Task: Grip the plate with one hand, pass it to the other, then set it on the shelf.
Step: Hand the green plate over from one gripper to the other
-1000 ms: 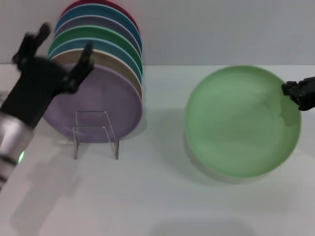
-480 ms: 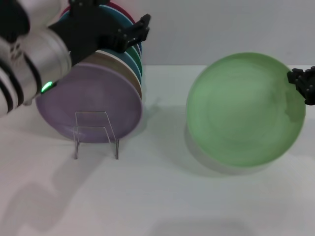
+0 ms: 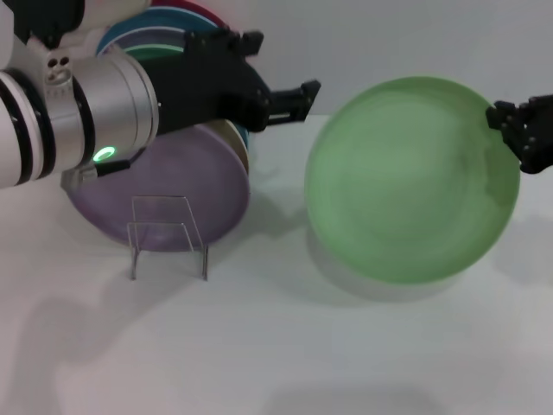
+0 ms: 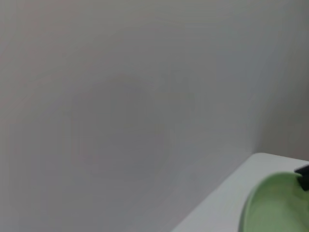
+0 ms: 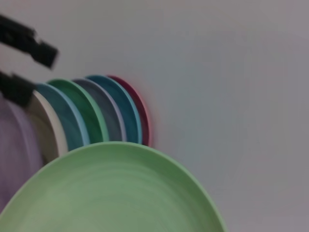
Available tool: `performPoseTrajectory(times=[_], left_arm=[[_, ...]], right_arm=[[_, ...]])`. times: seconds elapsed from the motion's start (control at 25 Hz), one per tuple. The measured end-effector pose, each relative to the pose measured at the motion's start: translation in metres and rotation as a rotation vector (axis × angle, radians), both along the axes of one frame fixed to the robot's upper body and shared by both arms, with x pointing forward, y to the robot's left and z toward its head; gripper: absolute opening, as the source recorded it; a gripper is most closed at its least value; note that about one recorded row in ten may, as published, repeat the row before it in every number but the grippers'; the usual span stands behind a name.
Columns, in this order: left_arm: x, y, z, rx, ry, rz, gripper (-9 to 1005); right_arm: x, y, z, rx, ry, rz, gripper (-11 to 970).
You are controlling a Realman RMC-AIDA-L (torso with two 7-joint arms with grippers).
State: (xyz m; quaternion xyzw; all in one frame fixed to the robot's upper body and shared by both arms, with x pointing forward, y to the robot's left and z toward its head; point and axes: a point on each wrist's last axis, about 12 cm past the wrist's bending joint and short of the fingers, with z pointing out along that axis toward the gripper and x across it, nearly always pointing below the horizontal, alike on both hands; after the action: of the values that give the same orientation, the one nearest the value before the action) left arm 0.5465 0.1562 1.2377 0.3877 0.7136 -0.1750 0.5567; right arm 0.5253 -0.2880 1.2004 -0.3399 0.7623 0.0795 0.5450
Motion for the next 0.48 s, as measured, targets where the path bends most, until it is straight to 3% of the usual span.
performPoseTrajectory(times=[0.48], left_arm=[[0.003, -0.013, -0.017, 0.007, 0.063, -0.087, 737]], right_arm=[[-0.004, 0.014, 0.009, 0.000, -0.050, 0.070, 78]])
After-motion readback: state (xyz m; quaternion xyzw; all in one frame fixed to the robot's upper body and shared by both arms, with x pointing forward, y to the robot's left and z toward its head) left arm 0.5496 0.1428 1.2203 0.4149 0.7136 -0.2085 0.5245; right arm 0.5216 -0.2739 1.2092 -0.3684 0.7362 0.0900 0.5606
